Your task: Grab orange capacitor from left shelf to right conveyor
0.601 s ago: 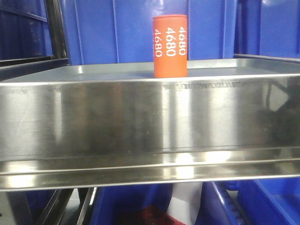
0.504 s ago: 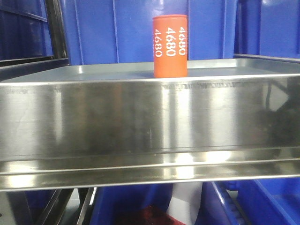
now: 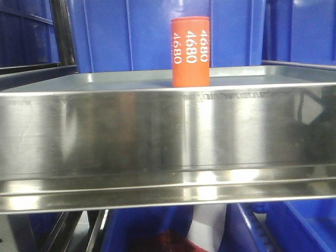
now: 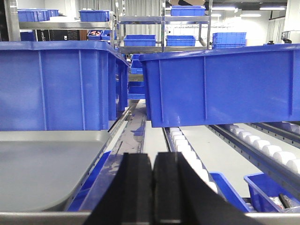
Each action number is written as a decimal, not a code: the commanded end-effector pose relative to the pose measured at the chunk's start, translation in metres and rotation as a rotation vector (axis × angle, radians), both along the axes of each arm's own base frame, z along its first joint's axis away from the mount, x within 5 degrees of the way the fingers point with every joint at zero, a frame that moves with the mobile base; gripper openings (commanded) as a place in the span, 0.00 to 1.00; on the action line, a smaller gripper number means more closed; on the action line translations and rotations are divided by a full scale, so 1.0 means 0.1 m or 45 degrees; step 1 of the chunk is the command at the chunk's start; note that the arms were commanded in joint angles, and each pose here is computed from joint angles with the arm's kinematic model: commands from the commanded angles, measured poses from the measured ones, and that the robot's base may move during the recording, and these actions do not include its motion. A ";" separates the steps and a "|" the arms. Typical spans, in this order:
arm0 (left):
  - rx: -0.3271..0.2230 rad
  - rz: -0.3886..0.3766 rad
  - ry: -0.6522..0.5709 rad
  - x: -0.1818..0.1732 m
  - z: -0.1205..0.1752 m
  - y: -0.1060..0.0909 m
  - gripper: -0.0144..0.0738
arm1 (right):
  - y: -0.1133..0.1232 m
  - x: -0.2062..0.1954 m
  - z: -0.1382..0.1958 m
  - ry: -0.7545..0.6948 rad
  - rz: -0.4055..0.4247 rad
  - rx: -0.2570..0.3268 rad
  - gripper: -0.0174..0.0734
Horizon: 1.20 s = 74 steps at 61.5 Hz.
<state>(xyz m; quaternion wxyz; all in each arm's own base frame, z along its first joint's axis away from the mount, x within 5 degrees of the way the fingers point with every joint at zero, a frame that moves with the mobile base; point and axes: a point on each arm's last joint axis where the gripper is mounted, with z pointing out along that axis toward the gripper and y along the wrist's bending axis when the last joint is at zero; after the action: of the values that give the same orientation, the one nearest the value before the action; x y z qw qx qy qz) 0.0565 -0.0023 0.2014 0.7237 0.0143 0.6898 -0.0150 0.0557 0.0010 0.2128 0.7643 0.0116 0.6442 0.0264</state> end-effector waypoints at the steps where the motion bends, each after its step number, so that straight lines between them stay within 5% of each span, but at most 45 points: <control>1: -0.013 -0.005 -0.122 -0.02 0.10 0.00 0.04 | 0.00 -0.04 0.08 -0.138 -0.002 -0.005 0.26; 32: -0.013 -0.005 -0.122 -0.02 0.10 0.00 0.04 | 0.00 -0.11 0.26 -0.408 0.002 0.003 0.26; 42: -0.013 -0.005 -0.122 -0.02 0.10 0.00 0.04 | 0.00 -0.14 0.39 -0.420 0.023 0.063 0.26; 60: -0.013 -0.005 -0.122 -0.02 0.10 0.00 0.04 | 0.00 -0.15 1.34 -0.194 0.003 0.027 0.26; 74: -0.013 -0.005 -0.122 -0.02 0.10 0.00 0.04 | 0.10 0.45 2.03 0.284 0.119 -0.011 0.26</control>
<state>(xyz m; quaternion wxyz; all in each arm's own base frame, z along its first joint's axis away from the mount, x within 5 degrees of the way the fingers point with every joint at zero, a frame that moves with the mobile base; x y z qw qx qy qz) 0.0565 -0.0023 0.2014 0.7237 0.0143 0.6898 -0.0150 0.0753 0.0049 0.3890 0.7146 0.0055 0.6974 0.0534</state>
